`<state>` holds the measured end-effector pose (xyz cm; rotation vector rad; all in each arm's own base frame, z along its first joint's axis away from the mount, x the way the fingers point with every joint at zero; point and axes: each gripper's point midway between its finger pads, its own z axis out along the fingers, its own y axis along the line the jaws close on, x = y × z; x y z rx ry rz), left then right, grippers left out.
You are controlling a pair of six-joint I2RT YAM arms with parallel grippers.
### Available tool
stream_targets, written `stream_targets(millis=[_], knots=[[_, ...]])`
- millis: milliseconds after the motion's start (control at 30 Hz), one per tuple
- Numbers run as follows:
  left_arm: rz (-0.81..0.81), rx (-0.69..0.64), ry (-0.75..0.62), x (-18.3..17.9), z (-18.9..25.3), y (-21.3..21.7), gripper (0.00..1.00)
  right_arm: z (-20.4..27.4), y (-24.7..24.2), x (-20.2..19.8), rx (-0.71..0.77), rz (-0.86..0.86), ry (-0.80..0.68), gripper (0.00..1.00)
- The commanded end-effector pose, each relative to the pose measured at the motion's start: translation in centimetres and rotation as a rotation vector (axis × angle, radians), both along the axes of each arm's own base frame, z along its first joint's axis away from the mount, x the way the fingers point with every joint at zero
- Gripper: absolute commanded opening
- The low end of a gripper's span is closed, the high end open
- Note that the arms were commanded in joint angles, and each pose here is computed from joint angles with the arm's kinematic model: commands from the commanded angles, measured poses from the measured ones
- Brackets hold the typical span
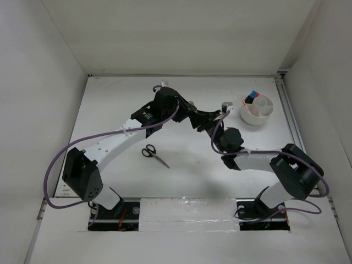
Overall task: Sort the stationery into containers
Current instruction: Place the stapler in the storage box.
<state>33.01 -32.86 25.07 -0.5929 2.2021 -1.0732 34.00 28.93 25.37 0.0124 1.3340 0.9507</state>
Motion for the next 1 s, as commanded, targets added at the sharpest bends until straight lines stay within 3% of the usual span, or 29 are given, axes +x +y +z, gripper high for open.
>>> stream_targets(millis=[0, 67, 267, 467, 633, 867, 967], knots=[[-0.062, -0.059, -0.036, -1.6, 2.3, -0.5, 0.00, 3.0, 0.3, 0.2, 0.061, -0.002, -0.080, 0.10], [-0.062, -0.053, -0.029, -1.7, 1.9, -0.5, 0.00, 3.0, -0.2, 0.6, 0.070, -0.017, -0.074, 0.00], [-0.074, -0.048, -0.058, -1.7, 2.4, -0.4, 0.00, 3.6, -0.6, 0.3, 0.051, -0.013, -0.093, 0.00], [-0.069, -0.023, -0.090, -1.4, 3.3, -0.1, 0.29, 3.6, -1.3, -0.9, -0.029, -0.008, -0.119, 0.00], [-0.075, -0.021, -0.104, -1.3, 3.6, -0.2, 0.33, 2.4, -2.4, -0.8, -0.074, -0.031, -0.096, 0.00], [-0.086, -0.030, -0.122, -1.5, 4.3, -0.2, 0.53, 2.2, -2.8, -0.9, -0.097, -0.025, -0.099, 0.00], [-0.086, -0.036, -0.129, -1.6, 4.7, -0.1, 0.53, 1.8, -2.8, -1.1, -0.105, -0.014, -0.095, 0.00]])
